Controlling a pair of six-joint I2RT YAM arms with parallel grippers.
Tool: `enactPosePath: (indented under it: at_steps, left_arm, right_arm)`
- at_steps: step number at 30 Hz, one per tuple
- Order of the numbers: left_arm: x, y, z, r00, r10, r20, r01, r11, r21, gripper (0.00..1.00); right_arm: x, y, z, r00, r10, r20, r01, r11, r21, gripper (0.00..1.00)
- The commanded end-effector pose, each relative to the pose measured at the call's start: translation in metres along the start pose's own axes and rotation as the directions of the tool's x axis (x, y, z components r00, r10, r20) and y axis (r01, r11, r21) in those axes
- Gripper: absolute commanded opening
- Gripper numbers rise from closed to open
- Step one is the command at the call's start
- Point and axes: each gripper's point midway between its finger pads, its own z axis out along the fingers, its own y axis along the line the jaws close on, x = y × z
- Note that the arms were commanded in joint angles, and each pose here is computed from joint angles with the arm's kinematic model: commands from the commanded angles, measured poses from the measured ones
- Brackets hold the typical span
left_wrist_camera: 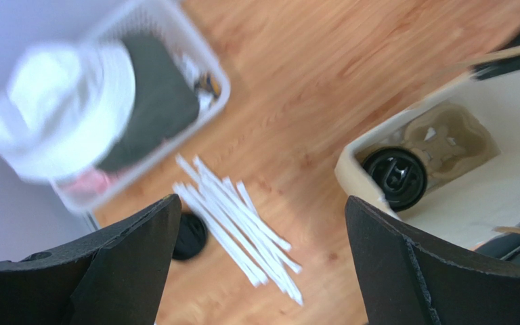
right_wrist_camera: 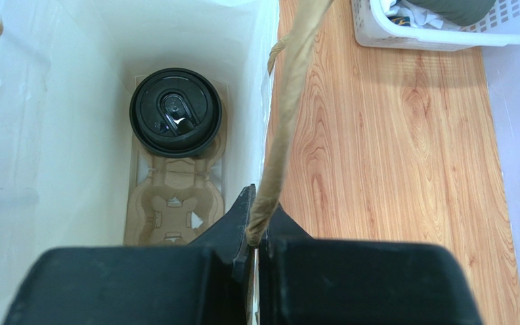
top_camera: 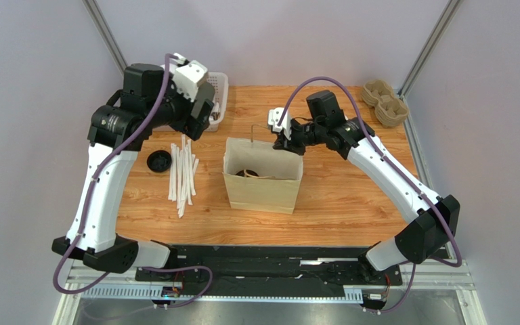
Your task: Pack the takeout coffee
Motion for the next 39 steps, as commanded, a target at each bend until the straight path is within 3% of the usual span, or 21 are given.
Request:
enactPosePath:
  at_steps: [1,3,6,9,13,15,25,29,39]
  left_arm:
    - [0.084,0.018,0.034,0.855,-0.472,-0.214,0.473,0.88,-0.051,0.99]
    - [0.124,0.033,0.049,0.789,-0.553,-0.267,0.544,0.831,-0.114,0.92]
    - [0.159,0.044,0.062,0.754,-0.582,-0.304,0.557,0.812,-0.174,0.82]
    - [0.208,0.046,0.075,0.668,-0.662,-0.34,0.613,0.749,-0.253,0.69]
    - [0.246,0.06,0.09,0.616,-0.704,-0.353,0.62,0.71,-0.335,0.47]
    - [0.257,0.059,0.104,0.591,-0.713,-0.378,0.632,0.7,-0.331,0.44]
    - [0.256,0.094,0.155,0.574,-0.771,-0.277,0.669,0.636,-0.383,0.38]
    - [0.252,0.106,0.179,0.595,-0.773,-0.221,0.669,0.628,-0.398,0.34]
    - [0.272,0.103,0.21,0.59,-0.779,-0.21,0.657,0.615,-0.436,0.34]
  right_arm:
    - [-0.006,0.004,-0.011,0.999,-0.04,0.002,0.04,0.999,0.016,0.0]
    - [-0.006,0.006,-0.012,0.999,-0.041,-0.002,0.041,0.999,0.017,0.0]
    - [-0.002,0.008,-0.014,0.999,-0.04,-0.011,0.04,0.999,0.019,0.0]
    - [0.0,0.01,-0.014,0.999,-0.039,-0.017,0.039,0.999,0.017,0.0]
    - [0.003,0.012,-0.017,0.999,-0.037,-0.025,0.038,0.999,0.024,0.0]
    - [0.003,0.013,-0.018,0.999,-0.036,-0.024,0.036,0.999,0.023,0.0]
    - [0.006,0.01,-0.017,0.999,-0.003,-0.04,0.004,0.999,0.042,0.04]
    - [0.004,0.006,-0.017,0.999,0.016,-0.043,-0.013,0.998,0.055,0.07]
    - [0.001,-0.002,-0.021,0.998,0.037,-0.054,-0.032,0.995,0.096,0.17]
